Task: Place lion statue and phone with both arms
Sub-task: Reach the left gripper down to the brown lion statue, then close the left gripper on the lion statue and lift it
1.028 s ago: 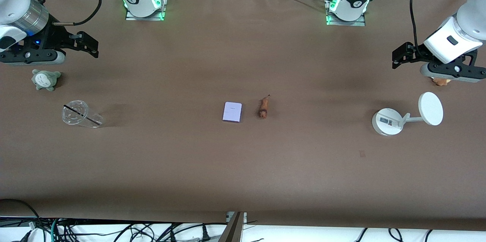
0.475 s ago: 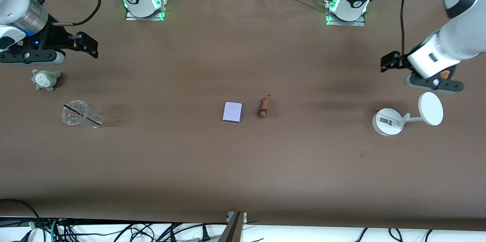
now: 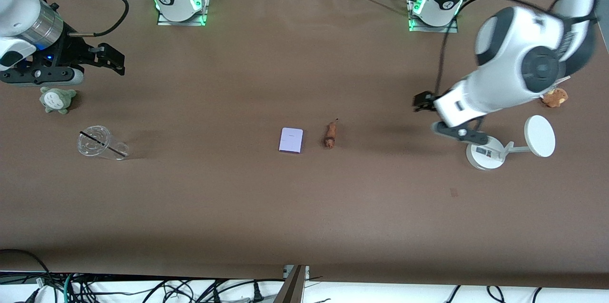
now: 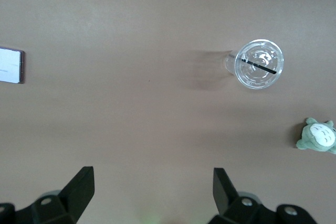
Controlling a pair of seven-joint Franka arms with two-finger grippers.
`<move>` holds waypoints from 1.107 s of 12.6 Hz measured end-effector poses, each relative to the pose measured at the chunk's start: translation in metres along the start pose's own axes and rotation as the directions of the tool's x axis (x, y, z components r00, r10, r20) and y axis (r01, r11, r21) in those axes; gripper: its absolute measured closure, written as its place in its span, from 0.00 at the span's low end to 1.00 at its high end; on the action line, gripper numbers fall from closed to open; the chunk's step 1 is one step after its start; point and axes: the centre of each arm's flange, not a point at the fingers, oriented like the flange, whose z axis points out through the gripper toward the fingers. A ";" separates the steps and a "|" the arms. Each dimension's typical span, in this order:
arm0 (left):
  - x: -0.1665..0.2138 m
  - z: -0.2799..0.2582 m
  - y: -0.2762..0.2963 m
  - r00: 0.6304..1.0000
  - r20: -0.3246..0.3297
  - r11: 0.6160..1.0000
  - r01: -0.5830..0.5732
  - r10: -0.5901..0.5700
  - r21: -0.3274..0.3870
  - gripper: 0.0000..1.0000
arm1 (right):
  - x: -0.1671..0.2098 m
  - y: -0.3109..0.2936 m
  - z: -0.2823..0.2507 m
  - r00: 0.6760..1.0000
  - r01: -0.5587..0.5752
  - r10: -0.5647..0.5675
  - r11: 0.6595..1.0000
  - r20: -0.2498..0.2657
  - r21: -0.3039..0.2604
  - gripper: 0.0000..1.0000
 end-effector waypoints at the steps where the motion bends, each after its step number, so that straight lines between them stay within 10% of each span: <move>1: 0.010 0.017 0.018 0.999 -0.028 1.000 -0.018 0.018 -0.006 0.00 | 0.000 0.000 0.000 1.000 0.000 0.000 1.000 0.000 0.000 0.00; 14: 0.025 0.248 0.199 0.966 -0.245 0.994 0.101 -0.087 0.046 0.00 | 0.002 0.000 0.002 1.000 0.000 0.000 1.000 0.003 0.000 0.00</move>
